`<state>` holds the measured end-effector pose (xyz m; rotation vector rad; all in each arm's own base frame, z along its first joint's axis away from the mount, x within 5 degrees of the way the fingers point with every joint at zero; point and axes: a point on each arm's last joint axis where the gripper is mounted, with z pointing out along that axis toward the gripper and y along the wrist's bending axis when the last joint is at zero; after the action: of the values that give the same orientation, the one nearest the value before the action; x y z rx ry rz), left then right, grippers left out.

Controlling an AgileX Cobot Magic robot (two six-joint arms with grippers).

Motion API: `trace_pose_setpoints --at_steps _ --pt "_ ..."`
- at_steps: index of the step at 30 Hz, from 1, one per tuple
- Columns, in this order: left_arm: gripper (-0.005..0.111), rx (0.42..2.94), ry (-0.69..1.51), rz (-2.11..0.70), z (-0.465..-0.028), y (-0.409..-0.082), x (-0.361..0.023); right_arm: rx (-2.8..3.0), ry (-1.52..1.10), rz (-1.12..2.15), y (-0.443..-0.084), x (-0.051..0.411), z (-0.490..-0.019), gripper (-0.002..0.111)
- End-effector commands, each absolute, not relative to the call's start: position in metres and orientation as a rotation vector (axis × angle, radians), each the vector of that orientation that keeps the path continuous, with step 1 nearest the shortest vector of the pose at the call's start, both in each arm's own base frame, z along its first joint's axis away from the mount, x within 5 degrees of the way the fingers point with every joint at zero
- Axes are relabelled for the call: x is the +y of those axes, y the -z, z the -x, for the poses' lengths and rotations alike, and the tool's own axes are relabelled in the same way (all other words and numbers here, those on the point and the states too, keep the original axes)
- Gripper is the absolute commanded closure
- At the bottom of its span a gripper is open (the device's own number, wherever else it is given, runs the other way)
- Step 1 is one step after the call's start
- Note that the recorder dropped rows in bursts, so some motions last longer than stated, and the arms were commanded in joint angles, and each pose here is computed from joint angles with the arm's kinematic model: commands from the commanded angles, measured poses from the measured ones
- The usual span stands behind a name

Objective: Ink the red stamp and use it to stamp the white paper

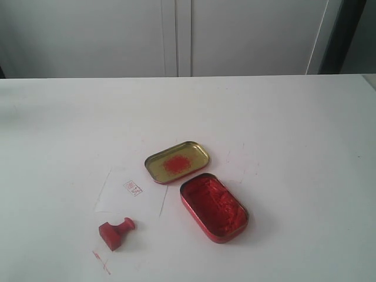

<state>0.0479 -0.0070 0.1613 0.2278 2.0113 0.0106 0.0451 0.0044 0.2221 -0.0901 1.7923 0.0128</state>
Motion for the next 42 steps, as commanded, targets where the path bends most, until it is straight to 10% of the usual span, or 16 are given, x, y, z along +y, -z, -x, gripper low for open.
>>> trace_pose_setpoints --at_steps 1,42 --pt "0.107 2.018 -0.003 -0.230 -0.048 -0.158 -0.007 1.790 -0.003 0.097 -0.214 0.004 -0.047 0.108" --pt "0.107 2.018 -0.003 -0.230 -0.048 -0.158 -0.007 1.829 0.000 0.092 -0.182 0.004 -0.053 0.108"
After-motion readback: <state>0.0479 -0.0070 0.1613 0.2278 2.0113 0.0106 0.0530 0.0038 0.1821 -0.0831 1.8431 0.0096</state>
